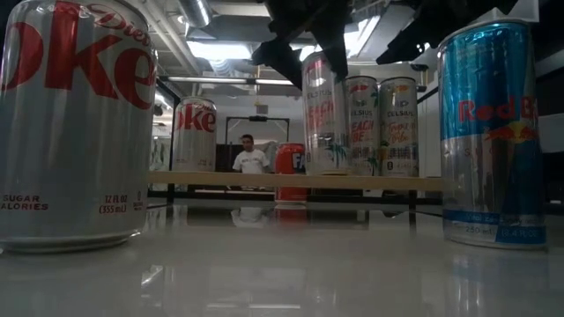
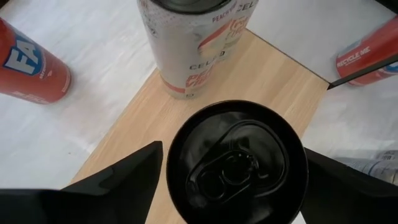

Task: Place canned beverage on shelf
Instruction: Put the top left white-pink soda can on the shelf aligned with other white-pink soda can

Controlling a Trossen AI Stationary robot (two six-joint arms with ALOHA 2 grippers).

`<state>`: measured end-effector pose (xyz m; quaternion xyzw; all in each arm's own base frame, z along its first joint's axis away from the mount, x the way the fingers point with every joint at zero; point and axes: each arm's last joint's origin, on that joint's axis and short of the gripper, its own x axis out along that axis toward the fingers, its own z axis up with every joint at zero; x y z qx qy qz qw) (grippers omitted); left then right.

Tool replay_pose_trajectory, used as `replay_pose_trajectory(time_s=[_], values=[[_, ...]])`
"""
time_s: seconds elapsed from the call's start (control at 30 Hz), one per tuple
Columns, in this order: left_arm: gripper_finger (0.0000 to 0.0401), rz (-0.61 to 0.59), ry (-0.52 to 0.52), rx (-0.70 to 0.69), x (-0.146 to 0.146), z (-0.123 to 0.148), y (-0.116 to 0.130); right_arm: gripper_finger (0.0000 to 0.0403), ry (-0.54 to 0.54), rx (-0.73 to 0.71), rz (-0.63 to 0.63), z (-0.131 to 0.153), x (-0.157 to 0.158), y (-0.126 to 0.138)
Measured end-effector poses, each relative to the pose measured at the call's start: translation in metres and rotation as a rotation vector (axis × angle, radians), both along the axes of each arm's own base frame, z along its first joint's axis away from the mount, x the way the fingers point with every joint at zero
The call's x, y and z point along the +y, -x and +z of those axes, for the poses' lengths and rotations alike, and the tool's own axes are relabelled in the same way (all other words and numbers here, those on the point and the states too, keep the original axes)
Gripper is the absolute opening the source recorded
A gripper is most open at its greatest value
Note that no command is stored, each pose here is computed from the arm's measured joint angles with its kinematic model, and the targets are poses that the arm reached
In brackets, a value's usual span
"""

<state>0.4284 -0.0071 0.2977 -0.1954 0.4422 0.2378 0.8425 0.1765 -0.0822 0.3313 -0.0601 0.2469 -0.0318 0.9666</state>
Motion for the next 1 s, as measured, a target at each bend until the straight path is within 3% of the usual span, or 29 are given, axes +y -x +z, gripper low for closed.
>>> replay_pose_trajectory(time_s=[0.67,1.0], values=[[0.0319,-0.014,0.045,-0.06,0.004,0.004,-0.005,0.036,0.0,0.0,0.0,0.0,0.0,0.0],[0.0319,-0.029,0.019,-0.132,0.017,0.032,0.009,0.036,0.0,0.0,0.0,0.0,0.0,0.0]])
